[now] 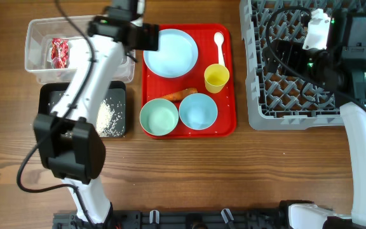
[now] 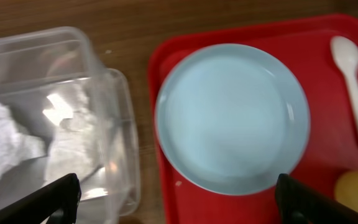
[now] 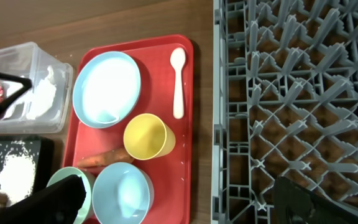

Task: Sort waste into correct bins and load items into the dishwasher rack
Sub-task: 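Grasp the carrot on the red tray with the left gripper, then place the carrot onto the black tray with the left gripper, then reach the right gripper to the blue bowl and grasp its rim, then carry the blue bowl right and set it into the dish rack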

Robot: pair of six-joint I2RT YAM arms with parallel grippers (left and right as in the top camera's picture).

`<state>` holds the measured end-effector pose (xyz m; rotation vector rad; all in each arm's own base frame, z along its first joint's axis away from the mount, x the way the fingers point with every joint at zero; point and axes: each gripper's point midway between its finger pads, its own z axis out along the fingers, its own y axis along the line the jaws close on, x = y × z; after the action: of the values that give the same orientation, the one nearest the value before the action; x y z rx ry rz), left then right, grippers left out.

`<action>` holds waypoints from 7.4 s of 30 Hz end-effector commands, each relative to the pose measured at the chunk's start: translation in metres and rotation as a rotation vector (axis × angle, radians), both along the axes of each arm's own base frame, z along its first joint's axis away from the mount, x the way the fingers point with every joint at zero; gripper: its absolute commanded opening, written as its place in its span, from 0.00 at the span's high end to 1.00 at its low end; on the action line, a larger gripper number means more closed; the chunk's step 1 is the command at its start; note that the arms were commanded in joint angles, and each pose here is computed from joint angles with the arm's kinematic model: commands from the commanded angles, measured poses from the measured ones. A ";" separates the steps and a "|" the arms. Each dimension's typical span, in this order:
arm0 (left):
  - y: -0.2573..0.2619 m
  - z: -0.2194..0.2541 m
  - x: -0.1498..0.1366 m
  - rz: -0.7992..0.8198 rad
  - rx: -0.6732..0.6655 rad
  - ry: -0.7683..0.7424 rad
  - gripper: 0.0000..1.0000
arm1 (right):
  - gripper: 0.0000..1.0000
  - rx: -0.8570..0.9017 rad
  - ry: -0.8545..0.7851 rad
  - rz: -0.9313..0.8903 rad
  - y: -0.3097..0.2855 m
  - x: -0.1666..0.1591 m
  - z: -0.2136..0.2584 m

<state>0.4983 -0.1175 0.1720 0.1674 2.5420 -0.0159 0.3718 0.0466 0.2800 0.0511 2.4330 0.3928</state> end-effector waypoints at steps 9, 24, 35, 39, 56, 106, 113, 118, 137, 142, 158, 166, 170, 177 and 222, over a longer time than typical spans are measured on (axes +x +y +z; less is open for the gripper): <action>-0.072 -0.033 -0.093 -0.405 0.041 0.290 0.07 | 0.00 -0.015 0.071 0.003 -0.002 0.013 -0.024; -0.085 -0.125 -0.108 -0.620 0.027 0.266 0.19 | 0.00 -0.011 0.096 0.004 -0.001 0.008 -0.027; -0.083 -0.157 -0.116 -0.624 0.015 0.242 0.37 | 0.00 -0.011 0.102 0.004 -0.001 0.007 -0.028; -0.084 -0.161 -0.115 -0.626 0.012 0.229 0.49 | 0.00 -0.011 0.103 0.004 -0.001 0.007 -0.028; -0.093 -0.151 -0.101 -0.605 -0.022 0.174 0.93 | 0.00 -0.011 0.099 0.004 -0.001 0.007 -0.028; 0.170 -0.087 -0.162 0.667 -0.333 0.102 0.25 | 0.00 -0.011 0.106 0.004 -0.001 0.006 -0.029; 0.087 0.016 -0.158 0.251 -0.345 -0.124 0.18 | 0.00 0.038 0.087 0.042 0.009 0.008 -0.023; -0.008 0.008 -0.173 -0.149 -0.262 -0.096 0.09 | 0.00 0.052 0.084 0.052 0.012 0.008 -0.022; -0.060 -0.018 -0.157 -0.159 -0.347 -0.055 0.04 | 0.07 0.101 0.320 0.244 0.100 -0.007 -0.086; 0.012 -0.018 -0.130 0.146 -0.421 -0.059 0.00 | 0.18 0.070 0.459 0.280 0.128 -0.029 -0.125; 0.026 -0.021 -0.130 0.181 -0.438 -0.039 0.00 | 0.60 0.012 0.412 0.226 0.120 -0.040 -0.252; 0.026 -0.021 -0.130 0.181 -0.438 -0.039 0.00 | 0.96 0.016 0.419 0.216 0.122 -0.036 -0.264; 0.026 -0.021 -0.130 0.181 -0.438 -0.039 0.00 | 0.96 0.028 0.347 0.281 0.128 -0.033 -0.237; 0.026 -0.021 -0.130 0.181 -0.438 -0.039 0.00 | 0.96 -0.115 -0.251 0.023 0.054 -0.017 -0.017; 0.026 -0.021 -0.130 0.181 -0.438 -0.039 0.00 | 0.96 -0.938 -0.513 -0.492 -0.152 0.231 -0.057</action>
<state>0.3663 -0.0912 0.1465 -0.2221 2.4482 -0.4734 0.5983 -0.1064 0.2254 0.0811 1.8017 -0.8944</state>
